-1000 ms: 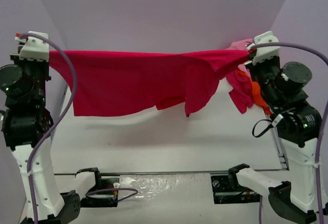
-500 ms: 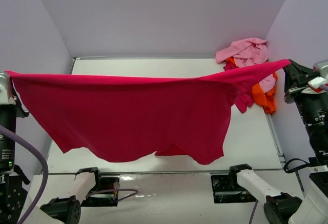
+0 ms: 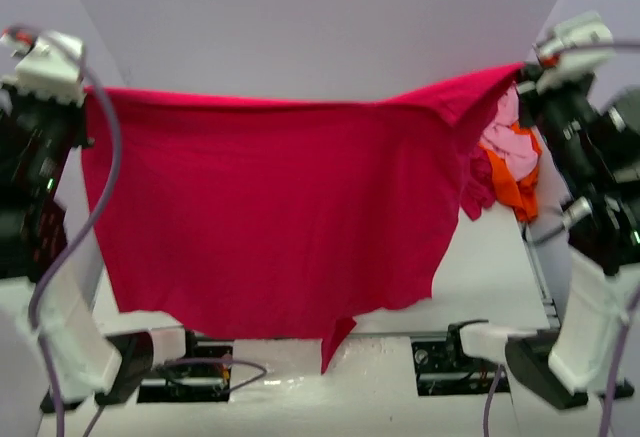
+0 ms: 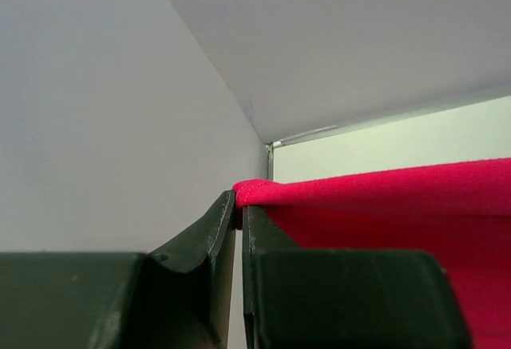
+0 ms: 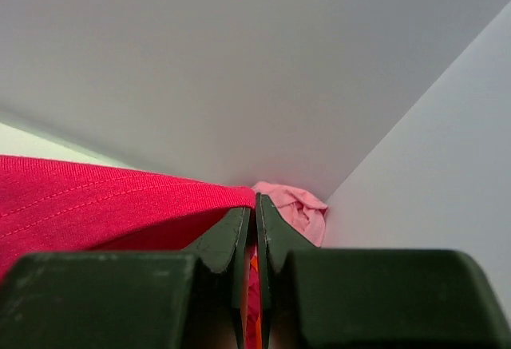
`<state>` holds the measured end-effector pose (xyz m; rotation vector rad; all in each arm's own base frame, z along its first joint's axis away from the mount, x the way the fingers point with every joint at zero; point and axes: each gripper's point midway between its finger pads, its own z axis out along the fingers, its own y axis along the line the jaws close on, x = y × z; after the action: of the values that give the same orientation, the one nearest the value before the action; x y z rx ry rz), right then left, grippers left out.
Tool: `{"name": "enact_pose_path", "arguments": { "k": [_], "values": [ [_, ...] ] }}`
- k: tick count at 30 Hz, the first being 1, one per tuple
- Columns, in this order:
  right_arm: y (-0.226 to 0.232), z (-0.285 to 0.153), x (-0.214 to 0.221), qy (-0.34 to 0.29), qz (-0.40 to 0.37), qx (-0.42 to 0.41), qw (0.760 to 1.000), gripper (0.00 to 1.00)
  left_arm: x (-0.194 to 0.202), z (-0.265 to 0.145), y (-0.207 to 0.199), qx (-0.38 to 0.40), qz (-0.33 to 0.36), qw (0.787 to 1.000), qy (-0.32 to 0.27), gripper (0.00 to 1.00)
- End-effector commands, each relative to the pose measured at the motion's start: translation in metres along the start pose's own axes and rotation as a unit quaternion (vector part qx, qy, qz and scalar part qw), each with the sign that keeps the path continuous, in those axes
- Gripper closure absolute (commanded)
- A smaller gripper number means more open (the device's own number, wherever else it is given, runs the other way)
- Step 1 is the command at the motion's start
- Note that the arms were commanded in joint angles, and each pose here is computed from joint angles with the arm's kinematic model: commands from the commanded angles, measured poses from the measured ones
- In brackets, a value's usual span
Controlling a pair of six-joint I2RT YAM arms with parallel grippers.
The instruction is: Fold and stack the t-shirts
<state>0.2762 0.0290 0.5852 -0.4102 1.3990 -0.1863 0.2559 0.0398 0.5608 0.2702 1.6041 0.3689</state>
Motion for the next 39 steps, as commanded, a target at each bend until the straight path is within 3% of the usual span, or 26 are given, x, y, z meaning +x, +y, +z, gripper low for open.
{"name": "enact_pose_path", "arguments": {
  "k": [1, 6, 13, 19, 22, 27, 39],
  "values": [
    [0.006, 0.103, 0.053, 0.055, -0.031, 0.012, 0.998, 0.99, 0.046, 0.104, -0.01, 0.021, 0.023, 0.998, 0.054, 1.0],
    [0.034, 0.179, 0.121, 0.108, -0.065, -0.017, 0.992, 0.97, 0.119, 0.184, -0.034, 0.054, 0.04, 0.99, 0.127, 1.0],
    [0.111, 0.294, 0.281, 0.231, -0.112, -0.063, 0.964, 1.0, 0.234, 0.278, -0.064, 0.064, 0.064, 0.97, 0.227, 1.0],
    [0.172, 0.325, 0.362, 0.283, -0.169, -0.088, 0.94, 1.0, 0.3, 0.335, -0.092, 0.058, 0.093, 0.955, 0.276, 1.0],
    [0.194, 0.327, 0.37, 0.285, -0.177, -0.099, 0.937, 1.0, 0.322, 0.353, -0.103, 0.057, 0.103, 0.95, 0.289, 1.0],
    [0.211, 0.32, 0.365, 0.285, -0.189, -0.11, 0.933, 1.0, 0.326, 0.368, -0.11, 0.049, 0.114, 0.95, 0.287, 1.0],
    [0.172, 0.279, 0.314, 0.277, -0.209, -0.089, 0.934, 1.0, 0.322, 0.351, -0.083, 0.038, 0.093, 0.955, 0.281, 1.0]
  ]
}}
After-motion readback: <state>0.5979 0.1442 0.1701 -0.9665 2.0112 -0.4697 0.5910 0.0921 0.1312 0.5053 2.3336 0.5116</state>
